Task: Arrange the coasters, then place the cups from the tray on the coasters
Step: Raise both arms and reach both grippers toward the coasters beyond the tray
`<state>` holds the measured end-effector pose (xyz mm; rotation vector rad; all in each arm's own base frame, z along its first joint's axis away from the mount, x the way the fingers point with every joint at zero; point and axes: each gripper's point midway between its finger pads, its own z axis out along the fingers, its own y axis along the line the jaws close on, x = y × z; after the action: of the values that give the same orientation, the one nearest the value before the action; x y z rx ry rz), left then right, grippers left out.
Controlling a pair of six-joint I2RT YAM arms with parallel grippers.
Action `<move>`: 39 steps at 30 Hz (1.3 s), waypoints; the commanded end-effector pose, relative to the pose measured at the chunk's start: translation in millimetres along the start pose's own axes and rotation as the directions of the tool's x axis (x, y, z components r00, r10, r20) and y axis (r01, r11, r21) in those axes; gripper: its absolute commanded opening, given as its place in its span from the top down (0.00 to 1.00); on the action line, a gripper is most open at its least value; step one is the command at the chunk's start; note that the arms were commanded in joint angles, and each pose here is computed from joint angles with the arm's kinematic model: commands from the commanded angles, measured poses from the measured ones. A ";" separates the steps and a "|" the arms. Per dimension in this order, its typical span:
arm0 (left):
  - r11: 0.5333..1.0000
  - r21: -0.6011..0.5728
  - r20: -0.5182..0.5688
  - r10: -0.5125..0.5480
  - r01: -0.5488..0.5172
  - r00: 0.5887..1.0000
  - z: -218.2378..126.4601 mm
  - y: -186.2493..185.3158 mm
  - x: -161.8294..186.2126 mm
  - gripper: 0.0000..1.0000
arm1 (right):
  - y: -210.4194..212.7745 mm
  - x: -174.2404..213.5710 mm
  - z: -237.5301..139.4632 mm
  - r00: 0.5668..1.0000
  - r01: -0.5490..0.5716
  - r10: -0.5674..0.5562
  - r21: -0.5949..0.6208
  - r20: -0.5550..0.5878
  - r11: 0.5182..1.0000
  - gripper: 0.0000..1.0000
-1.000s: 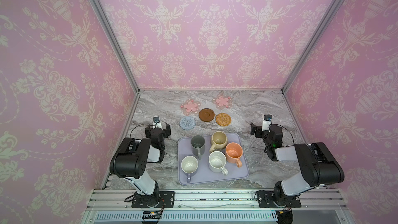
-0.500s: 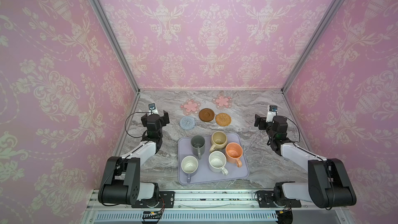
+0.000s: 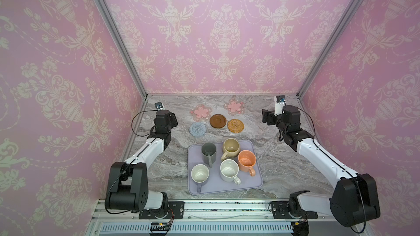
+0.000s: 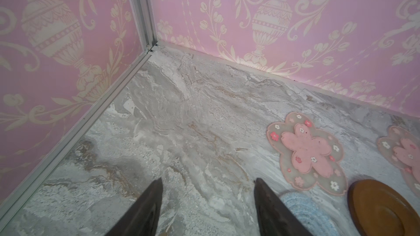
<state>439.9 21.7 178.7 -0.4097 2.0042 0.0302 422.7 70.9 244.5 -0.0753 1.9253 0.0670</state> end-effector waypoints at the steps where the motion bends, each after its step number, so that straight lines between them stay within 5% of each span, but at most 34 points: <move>1: 1.000 0.028 -0.173 -0.003 0.008 0.985 10.8 -9.9 27.5 0.40 | 24.1 -0.6 9.3 0.999 -0.027 0.025 -0.056 -0.030 0.998 0.12; 8: 0.991 0.134 -0.246 0.021 0.013 0.969 30.3 -48.5 33.9 0.61 | 78.3 -1.5 26.7 0.996 -0.070 0.061 -0.171 -0.060 0.983 0.18; 22: 0.964 0.259 -0.378 0.046 0.057 0.925 69.4 -137.7 58.8 0.52 | 125.4 17.0 38.9 0.990 -0.055 0.021 -0.239 -0.141 0.970 0.24; 27: 0.876 0.472 -0.423 0.125 0.100 0.897 70.4 -199.3 72.8 0.52 | 137.9 27.1 51.2 0.981 -0.104 0.056 -0.261 -0.186 0.960 0.23; 39: 0.818 0.547 -0.507 0.152 0.180 0.848 83.7 -255.1 106.3 0.59 | 148.1 28.4 64.3 0.976 -0.117 0.060 -0.272 -0.212 0.955 0.23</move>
<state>546.0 -218.1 94.7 -0.0056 2.3934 -0.6850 459.5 218.1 194.5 -0.2044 2.0980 0.3868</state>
